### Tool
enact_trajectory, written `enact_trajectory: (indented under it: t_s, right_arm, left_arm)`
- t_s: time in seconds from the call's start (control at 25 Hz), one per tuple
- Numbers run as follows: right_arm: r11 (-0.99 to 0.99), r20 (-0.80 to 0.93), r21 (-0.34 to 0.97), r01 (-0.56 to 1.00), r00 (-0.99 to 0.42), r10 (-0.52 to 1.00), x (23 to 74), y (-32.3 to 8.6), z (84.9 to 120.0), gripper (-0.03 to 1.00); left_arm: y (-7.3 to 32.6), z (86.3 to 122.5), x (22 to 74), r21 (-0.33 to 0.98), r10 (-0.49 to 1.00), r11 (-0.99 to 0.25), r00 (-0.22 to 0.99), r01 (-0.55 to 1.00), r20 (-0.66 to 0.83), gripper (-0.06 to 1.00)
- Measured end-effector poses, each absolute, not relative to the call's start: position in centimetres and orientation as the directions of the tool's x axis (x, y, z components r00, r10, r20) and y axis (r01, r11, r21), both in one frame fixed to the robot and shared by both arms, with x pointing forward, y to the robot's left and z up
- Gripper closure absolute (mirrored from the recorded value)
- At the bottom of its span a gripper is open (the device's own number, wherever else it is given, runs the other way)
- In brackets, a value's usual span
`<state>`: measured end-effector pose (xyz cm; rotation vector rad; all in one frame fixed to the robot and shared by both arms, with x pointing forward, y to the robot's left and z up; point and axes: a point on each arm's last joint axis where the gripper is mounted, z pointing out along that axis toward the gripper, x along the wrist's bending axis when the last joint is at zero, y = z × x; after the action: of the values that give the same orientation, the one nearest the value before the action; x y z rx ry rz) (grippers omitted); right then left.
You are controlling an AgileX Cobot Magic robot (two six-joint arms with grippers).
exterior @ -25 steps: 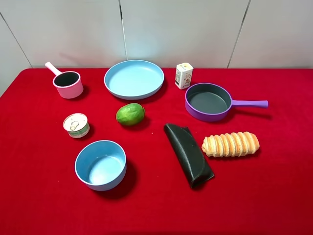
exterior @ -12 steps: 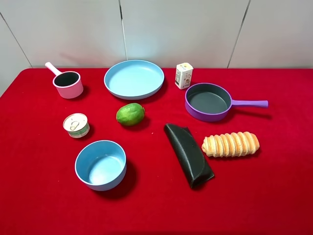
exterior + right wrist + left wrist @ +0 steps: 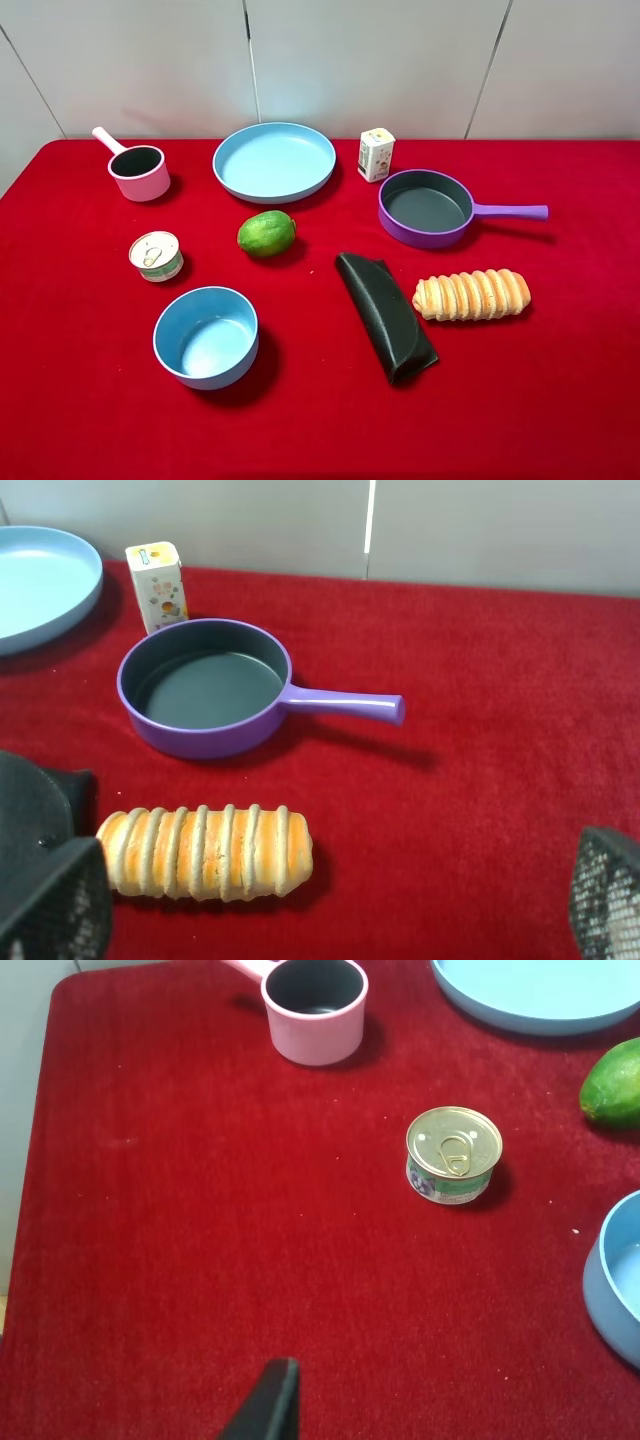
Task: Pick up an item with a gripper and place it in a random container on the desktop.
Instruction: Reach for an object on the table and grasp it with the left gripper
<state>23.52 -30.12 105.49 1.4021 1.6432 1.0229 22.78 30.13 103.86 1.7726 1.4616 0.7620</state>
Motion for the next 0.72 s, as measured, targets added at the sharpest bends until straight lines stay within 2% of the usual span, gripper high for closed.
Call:
enact_trajectory:
  t_s: [0.72]
  right_arm:
    - [0.087,-0.034,0.91,0.406,-0.135,0.99,23.52,-30.11,105.49,0.27]
  left_arm:
    - [30.16,103.86,22.78,0.816,0.982,-0.117,0.188,0.566,0.01,-0.04]
